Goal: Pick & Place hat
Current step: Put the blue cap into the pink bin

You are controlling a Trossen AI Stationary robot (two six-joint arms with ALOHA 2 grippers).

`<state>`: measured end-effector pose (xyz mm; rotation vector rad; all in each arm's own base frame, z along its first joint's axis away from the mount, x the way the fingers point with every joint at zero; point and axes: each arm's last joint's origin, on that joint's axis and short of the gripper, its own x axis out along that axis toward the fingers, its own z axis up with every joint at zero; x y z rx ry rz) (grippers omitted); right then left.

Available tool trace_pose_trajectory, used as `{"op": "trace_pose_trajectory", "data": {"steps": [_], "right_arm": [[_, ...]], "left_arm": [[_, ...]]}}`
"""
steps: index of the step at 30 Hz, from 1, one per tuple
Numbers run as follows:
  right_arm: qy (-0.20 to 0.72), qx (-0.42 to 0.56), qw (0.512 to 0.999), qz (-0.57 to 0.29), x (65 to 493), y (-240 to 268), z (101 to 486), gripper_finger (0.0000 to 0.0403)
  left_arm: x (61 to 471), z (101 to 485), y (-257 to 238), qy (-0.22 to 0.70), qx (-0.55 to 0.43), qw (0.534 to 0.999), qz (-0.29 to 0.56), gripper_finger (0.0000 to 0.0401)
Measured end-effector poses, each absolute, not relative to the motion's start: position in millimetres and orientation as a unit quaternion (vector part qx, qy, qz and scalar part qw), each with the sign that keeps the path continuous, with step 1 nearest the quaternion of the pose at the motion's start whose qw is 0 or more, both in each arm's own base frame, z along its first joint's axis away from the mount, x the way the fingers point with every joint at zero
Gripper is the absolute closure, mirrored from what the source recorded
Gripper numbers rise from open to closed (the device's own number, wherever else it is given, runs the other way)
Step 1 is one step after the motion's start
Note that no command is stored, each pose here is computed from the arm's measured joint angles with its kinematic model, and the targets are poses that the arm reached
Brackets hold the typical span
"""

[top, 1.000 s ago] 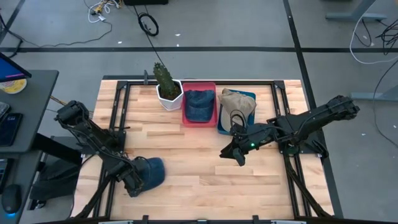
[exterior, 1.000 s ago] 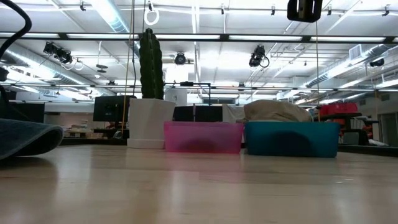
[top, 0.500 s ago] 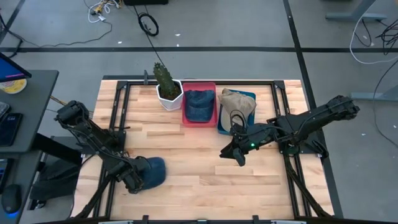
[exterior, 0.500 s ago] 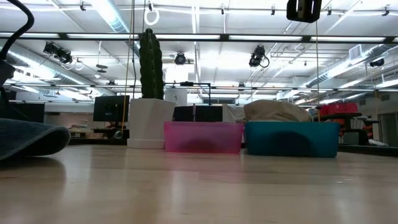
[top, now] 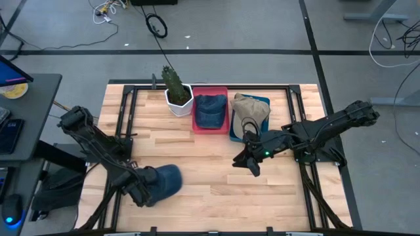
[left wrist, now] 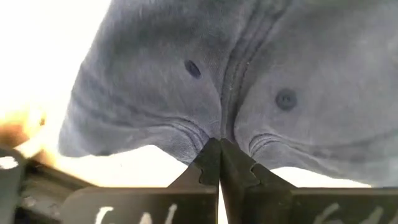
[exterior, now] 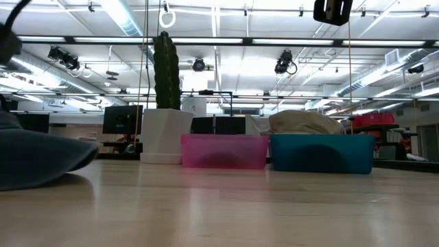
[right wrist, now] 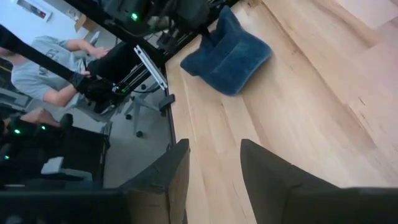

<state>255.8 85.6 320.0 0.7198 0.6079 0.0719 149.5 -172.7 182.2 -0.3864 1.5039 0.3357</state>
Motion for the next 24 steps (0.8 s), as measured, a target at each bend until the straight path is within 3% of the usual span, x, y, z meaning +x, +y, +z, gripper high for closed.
{"op": "trace_pose_trajectory", "data": {"steps": [13, 24], "right_arm": [[0.339, 0.301, 0.89, 0.042, 250, 85, 312, 0.0256], [0.327, 0.279, 0.901, 0.055, 234, 79, 325, 0.0256]], "left_arm": [[178, 274, -177, 0.619, -0.12, 0.767, 0.119, 0.04], [203, 337, -157, 0.567, -0.048, 0.821, 0.05, 0.0401]]}}
